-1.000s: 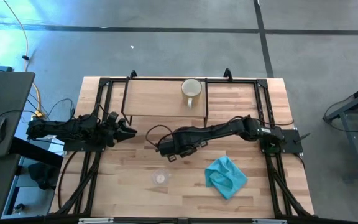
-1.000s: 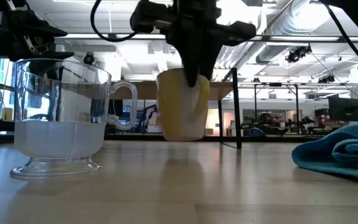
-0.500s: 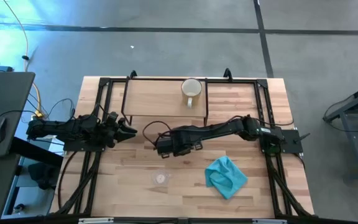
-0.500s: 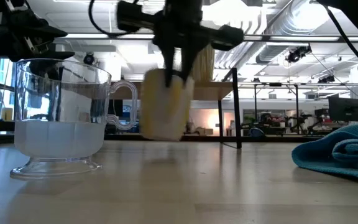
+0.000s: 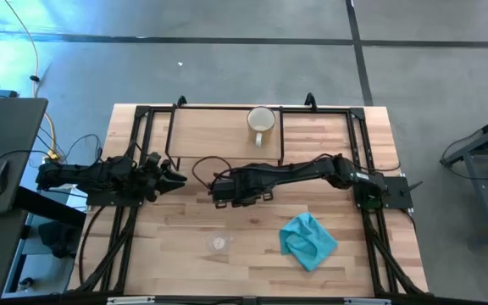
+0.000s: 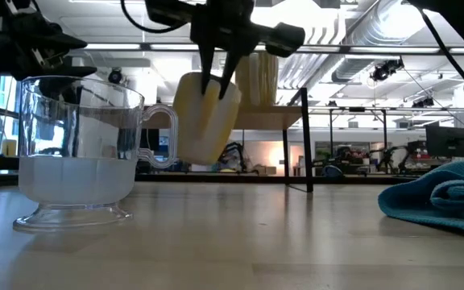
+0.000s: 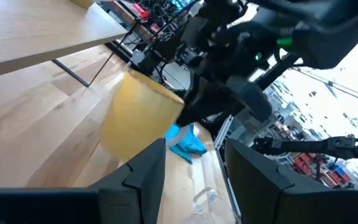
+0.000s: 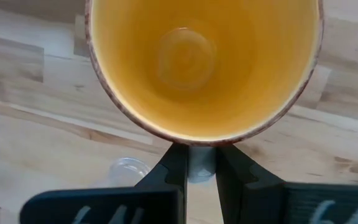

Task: Stack small to large cups/mugs on shelf
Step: Put the yellow mug on the shelf

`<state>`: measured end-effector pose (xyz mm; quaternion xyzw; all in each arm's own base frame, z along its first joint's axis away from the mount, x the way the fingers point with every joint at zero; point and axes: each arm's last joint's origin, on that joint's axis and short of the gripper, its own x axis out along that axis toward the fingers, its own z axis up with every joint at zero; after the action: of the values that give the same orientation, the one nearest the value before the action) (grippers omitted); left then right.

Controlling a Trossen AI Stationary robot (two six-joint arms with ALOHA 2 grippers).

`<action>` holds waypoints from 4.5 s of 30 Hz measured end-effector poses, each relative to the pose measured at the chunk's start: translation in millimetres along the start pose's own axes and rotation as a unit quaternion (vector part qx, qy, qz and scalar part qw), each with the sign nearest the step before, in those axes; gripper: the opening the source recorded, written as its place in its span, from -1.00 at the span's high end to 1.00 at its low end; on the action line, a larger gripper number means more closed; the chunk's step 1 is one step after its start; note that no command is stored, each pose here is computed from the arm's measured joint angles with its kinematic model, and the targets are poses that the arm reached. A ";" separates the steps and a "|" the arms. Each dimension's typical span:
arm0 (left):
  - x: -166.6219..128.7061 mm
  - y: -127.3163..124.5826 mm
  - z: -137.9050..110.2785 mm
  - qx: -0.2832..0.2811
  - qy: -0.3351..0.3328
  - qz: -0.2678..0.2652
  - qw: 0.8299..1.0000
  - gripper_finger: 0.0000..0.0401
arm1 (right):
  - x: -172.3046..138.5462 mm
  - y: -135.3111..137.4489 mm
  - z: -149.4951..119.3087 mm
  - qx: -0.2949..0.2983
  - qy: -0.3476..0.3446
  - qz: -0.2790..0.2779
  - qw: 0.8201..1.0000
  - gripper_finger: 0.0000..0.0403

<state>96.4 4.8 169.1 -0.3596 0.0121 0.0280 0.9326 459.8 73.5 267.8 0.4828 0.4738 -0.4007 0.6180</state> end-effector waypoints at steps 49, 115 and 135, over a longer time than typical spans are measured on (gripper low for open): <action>5.1 4.6 -2.6 -0.016 0.006 0.043 0.999 0.23 | -71.2 -17.7 23.3 -0.100 -0.109 0.049 0.988 0.89; 5.1 4.8 -2.4 -0.023 0.002 0.047 0.999 0.23 | -72.6 -20.0 101.3 -0.103 -0.160 0.082 0.978 0.89; 5.0 4.8 -2.2 -0.023 0.000 0.048 0.999 0.23 | -106.3 -32.6 93.9 -0.097 -0.182 0.098 0.974 0.89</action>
<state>101.1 7.0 164.1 -0.3802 0.0288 0.0728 0.9216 423.0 -21.2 372.1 0.3833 0.3408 -0.3713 0.7740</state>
